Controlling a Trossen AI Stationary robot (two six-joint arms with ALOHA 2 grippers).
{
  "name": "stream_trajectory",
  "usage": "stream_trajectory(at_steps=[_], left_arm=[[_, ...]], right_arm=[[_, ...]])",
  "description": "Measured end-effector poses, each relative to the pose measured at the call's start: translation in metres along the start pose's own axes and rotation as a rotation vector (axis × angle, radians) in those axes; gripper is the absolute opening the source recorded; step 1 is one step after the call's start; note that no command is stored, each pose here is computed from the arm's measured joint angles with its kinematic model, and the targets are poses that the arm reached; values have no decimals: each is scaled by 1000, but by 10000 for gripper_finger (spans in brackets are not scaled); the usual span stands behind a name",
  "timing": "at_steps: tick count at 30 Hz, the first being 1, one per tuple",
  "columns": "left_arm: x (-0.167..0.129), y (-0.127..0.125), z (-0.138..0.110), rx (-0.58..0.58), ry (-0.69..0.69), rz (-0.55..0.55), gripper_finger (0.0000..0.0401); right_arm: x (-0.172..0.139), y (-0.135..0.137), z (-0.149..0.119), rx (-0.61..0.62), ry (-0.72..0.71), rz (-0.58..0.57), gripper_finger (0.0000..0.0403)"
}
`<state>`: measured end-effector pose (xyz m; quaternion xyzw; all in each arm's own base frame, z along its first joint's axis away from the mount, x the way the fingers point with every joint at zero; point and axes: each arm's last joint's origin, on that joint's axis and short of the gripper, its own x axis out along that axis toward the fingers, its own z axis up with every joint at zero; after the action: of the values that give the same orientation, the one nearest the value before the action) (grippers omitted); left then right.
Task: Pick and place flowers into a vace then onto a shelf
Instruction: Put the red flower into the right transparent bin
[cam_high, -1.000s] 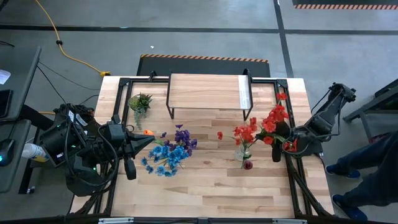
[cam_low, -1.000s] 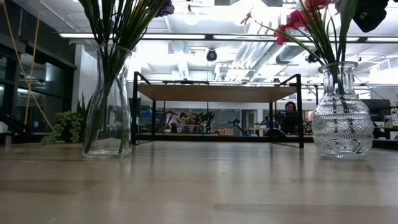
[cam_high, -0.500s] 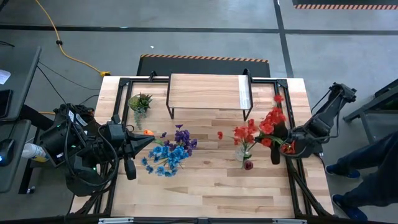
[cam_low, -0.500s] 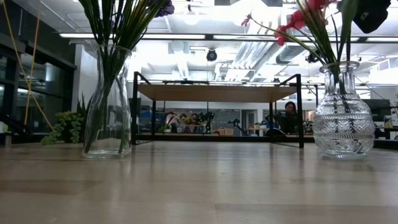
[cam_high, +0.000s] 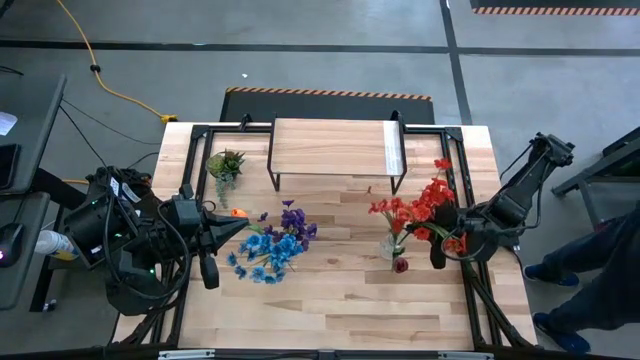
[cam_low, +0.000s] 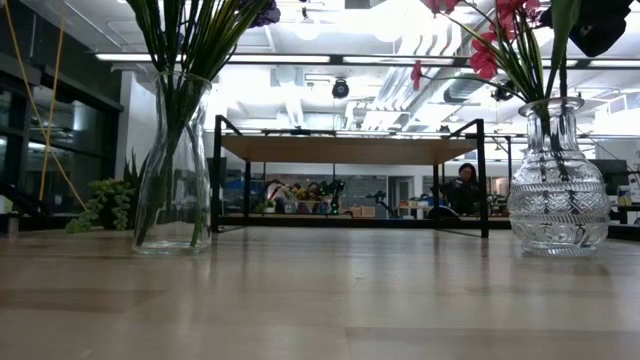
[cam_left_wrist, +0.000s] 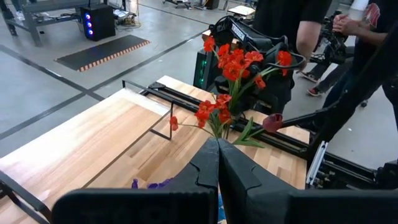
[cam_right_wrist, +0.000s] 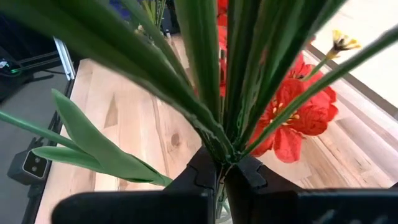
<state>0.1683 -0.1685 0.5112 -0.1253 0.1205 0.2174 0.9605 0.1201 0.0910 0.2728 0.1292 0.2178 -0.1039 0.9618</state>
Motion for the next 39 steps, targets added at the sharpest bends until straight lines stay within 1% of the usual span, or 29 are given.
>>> stream_trajectory(at_steps=[6,21,31,39], left_arm=[[0,0,0,2,0,0,42],[0,0,0,10,0,0,42],[0,0,0,10,0,0,42],[0,0,0,9,0,0,42]], right_arm=[[0,0,-1,-3,10,2,27],[0,0,-4,-21,71,38,35],[0,-2,-5,-34,98,43,71],[-1,-3,-10,-39,198,85,85]])
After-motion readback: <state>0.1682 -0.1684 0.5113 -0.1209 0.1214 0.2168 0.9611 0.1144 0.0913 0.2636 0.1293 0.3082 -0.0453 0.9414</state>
